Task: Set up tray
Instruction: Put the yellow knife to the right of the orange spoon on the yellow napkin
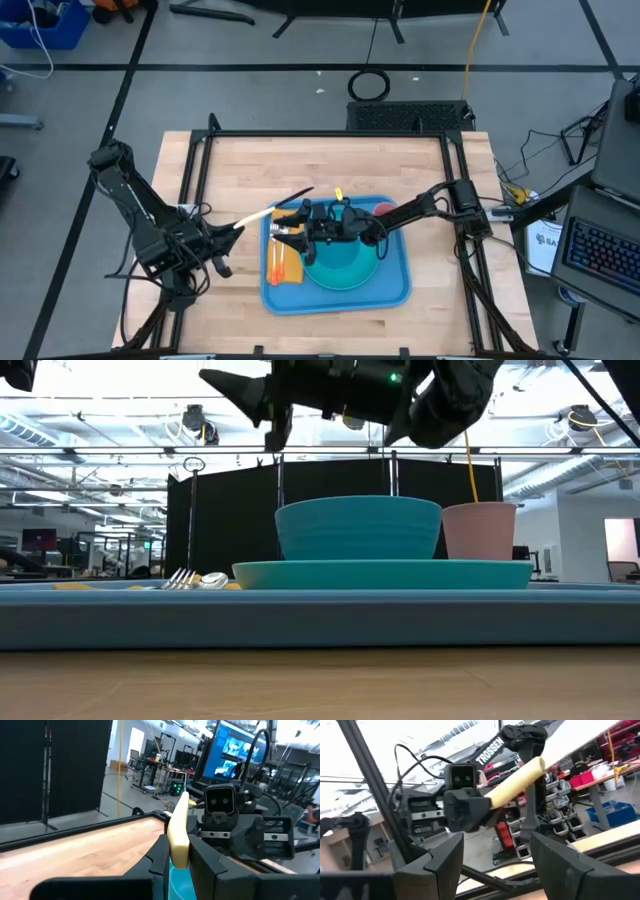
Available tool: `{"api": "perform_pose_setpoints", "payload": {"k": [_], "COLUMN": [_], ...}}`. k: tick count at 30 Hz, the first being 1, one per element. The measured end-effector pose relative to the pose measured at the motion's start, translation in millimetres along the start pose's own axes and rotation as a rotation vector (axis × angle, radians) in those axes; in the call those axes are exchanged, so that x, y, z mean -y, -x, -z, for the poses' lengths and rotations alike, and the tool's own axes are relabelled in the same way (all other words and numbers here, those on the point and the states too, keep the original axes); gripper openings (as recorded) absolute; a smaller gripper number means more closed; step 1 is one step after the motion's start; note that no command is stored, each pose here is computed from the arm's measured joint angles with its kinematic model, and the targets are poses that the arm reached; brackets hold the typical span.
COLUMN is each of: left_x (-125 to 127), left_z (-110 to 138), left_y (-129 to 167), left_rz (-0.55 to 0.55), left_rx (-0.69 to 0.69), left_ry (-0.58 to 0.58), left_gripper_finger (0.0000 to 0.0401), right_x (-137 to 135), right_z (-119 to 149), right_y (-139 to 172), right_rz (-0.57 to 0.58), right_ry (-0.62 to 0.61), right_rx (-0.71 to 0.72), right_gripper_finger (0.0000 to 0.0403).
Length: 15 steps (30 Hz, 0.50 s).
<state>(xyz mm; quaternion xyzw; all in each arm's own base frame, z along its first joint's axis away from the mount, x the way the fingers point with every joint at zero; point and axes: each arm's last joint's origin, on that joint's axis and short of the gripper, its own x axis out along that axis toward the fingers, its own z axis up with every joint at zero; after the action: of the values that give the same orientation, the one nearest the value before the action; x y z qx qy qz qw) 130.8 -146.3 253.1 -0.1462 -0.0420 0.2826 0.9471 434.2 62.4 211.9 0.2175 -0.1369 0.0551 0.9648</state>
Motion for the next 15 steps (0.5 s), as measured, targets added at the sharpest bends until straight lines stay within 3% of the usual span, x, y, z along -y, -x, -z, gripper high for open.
{"api": "perform_pose_setpoints", "payload": {"k": [15], "left_x": [4], "left_z": [-2], "left_y": [-9], "left_rz": [-0.043], "left_rx": [0.018], "left_ry": [0.017], "left_gripper_finger": [0.0049], "right_x": [5], "right_z": [-11], "right_y": [-3], "right_rz": [0.093], "right_ry": [-0.035], "right_rx": [0.099], "right_gripper_finger": [0.0213]}}
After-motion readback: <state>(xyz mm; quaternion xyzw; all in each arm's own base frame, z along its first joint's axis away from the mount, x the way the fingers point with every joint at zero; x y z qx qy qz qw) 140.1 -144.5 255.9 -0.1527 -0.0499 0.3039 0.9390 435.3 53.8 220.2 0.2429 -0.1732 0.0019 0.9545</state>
